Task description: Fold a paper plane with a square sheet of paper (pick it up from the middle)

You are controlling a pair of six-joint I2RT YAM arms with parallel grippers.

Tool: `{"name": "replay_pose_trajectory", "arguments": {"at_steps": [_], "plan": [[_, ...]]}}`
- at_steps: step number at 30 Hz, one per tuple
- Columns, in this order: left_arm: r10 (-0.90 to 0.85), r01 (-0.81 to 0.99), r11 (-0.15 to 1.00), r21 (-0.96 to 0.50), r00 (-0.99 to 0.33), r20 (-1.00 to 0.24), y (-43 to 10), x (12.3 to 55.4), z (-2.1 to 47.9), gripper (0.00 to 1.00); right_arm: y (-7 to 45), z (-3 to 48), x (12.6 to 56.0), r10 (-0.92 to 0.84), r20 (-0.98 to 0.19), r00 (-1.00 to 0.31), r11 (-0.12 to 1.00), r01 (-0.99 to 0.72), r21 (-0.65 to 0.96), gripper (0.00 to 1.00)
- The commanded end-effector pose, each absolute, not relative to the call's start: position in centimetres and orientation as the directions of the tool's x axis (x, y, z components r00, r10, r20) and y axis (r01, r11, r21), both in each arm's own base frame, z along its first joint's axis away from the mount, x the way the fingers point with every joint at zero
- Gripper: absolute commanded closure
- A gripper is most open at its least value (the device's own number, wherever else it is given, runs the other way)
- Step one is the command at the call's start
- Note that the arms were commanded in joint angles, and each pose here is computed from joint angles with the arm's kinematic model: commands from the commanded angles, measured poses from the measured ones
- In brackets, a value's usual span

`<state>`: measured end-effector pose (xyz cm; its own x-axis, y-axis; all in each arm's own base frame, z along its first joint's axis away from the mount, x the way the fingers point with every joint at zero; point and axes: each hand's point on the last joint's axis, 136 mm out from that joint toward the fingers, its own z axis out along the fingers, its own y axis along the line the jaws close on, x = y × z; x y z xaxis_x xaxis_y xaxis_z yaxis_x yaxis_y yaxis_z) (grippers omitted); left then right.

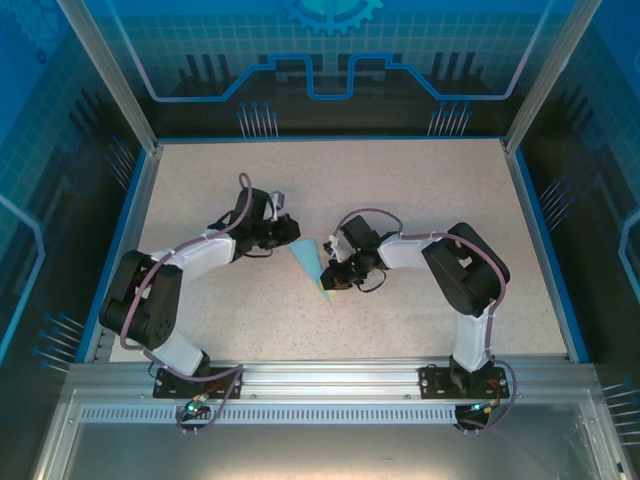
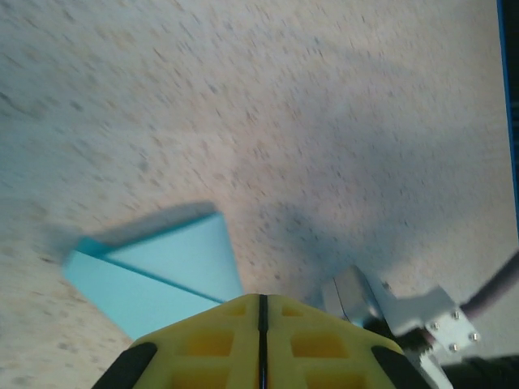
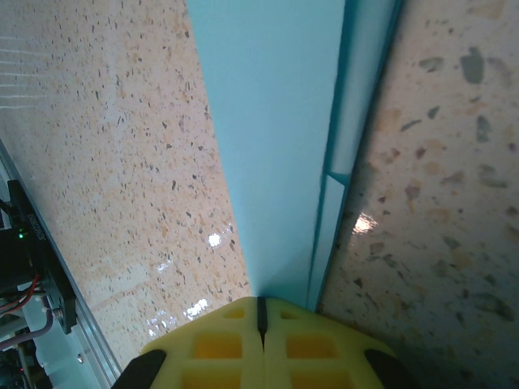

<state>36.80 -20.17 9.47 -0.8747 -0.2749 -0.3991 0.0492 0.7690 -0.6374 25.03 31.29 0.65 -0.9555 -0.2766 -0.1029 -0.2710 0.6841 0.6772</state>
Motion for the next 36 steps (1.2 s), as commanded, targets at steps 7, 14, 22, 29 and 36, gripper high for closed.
{"name": "replay_pose_trajectory", "arguments": {"at_steps": [7, 14, 22, 29, 36], "plan": [[-0.257, -0.028, 0.793, -0.608, -0.921, -0.294, -20.4, 34.9, 4.1, 0.94, 25.9, -5.2, 20.9, -0.242, 0.133, -0.961, 0.852, -0.145, 0.503, 0.98], [-0.236, -0.047, 0.836, -0.547, -0.93, -0.282, -19.9, 35.7, 1.7, 0.95, 26.2, -4.8, 21.2, -0.244, 0.123, -0.962, 0.844, -0.148, 0.516, 0.98], [-0.229, -0.054, 0.846, -0.53, -0.935, -0.269, -19.7, 35.5, 0.8, 0.95, 28.7, 0.1, 24.1, -0.261, -0.031, -0.965, 0.767, -0.226, 0.6, 0.96], [-0.226, -0.062, 0.85, -0.524, -0.94, -0.255, -19.6, 35.2, 0.3, 0.95, 31.7, 3.1, 27.1, -0.274, -0.121, -0.954, 0.713, -0.286, 0.64, 0.95], [-0.231, -0.076, 0.85, -0.521, -0.943, -0.239, -19.6, 35.1, -0.1, 0.95, 33.2, 2.0, 28.4, -0.287, -0.108, -0.952, 0.722, -0.289, 0.629, 0.96]]}}
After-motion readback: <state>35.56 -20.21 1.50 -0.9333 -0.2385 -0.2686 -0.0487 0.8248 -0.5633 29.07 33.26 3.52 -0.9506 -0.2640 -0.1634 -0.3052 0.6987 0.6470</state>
